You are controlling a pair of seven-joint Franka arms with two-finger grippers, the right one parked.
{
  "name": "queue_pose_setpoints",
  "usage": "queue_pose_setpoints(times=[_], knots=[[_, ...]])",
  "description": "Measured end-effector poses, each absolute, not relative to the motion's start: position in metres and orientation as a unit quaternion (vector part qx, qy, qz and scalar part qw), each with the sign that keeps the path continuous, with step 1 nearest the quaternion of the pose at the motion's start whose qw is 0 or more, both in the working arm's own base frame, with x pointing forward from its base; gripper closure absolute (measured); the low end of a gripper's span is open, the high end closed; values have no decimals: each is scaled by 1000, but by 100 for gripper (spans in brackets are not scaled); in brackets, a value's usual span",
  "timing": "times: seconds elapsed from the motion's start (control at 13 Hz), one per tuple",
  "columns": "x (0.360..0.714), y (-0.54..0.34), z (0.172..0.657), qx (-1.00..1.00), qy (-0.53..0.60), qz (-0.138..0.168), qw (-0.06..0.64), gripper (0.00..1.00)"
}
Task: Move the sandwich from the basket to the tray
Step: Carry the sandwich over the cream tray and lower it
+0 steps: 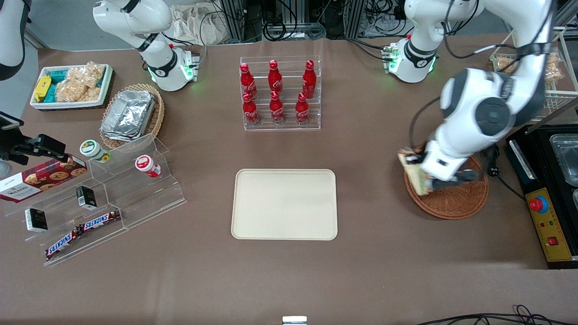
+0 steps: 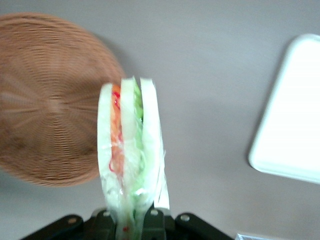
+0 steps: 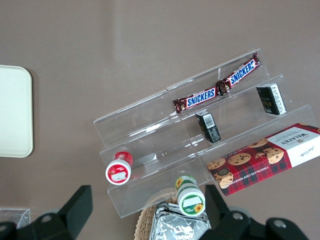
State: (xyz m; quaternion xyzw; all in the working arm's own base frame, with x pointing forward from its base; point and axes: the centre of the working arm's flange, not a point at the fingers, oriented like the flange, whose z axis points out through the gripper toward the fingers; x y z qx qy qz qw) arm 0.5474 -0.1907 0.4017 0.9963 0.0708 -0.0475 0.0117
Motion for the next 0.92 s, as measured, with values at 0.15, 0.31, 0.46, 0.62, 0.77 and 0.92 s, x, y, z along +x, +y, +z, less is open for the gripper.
queue_pose_setpoints(times=[0.15, 0.31, 0.46, 0.62, 0.77, 0.92], knots=[[535, -255, 384, 998, 22, -35, 41, 81], [528, -309, 356, 997, -14, -13, 79, 81], [522, -355, 327, 993, -25, 6, 116, 81], [528, -381, 302, 992, -32, 7, 125, 83], [545, -384, 281, 993, -42, 14, 110, 82], [558, -383, 258, 994, -44, 16, 98, 63]])
